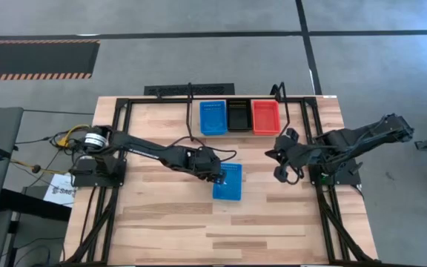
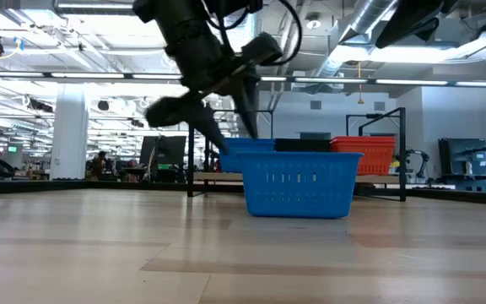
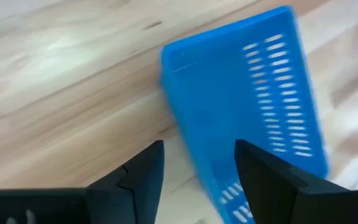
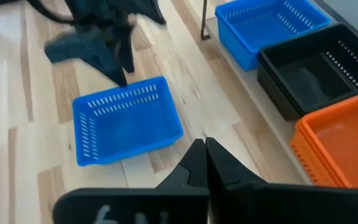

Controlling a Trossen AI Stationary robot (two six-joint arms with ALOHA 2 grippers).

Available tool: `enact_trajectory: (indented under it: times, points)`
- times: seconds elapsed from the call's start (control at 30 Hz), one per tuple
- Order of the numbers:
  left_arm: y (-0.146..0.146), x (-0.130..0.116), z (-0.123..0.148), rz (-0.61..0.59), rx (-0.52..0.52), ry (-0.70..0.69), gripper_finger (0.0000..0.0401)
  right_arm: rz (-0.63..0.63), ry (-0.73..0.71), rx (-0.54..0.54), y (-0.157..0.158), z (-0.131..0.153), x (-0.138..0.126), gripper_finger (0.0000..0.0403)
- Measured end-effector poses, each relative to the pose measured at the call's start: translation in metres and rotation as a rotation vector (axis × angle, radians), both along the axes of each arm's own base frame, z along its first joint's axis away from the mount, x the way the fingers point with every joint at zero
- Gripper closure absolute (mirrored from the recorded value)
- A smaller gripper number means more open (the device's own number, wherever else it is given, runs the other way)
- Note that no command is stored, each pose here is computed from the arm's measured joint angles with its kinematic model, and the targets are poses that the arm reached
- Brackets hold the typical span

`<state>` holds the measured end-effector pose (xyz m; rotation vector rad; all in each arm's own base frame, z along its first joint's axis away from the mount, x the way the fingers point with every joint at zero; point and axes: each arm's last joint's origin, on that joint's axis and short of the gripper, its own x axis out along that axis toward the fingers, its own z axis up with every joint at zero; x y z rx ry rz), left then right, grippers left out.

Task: Stack baskets on shelf by color
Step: Stack the blue bin on top of the blue bin on the shelf

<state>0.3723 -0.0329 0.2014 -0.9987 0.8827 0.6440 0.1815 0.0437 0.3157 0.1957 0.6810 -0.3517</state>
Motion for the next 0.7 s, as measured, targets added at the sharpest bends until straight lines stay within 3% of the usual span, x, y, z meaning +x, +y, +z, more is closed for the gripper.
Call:
enact_trajectory:
  times: [0.5, 0.6, 0.7]
  points:
    - [-0.003, 0.016, -0.032, 0.014, -0.045, 0.015, 0.0224, 0.033, 0.063, -0.028, 0.003, -0.005, -0.003, 0.0399]
    - [-0.003, 0.016, -0.031, -0.009, -0.030, 0.014, 0.0257, 0.036, 0.057, -0.027, 0.003, -0.005, -0.002, 0.0400]
    - [-0.002, 0.015, -0.031, -0.053, 0.005, 0.029, 0.0329, 0.036, 0.054, -0.026, 0.004, -0.004, -0.002, 0.0399]
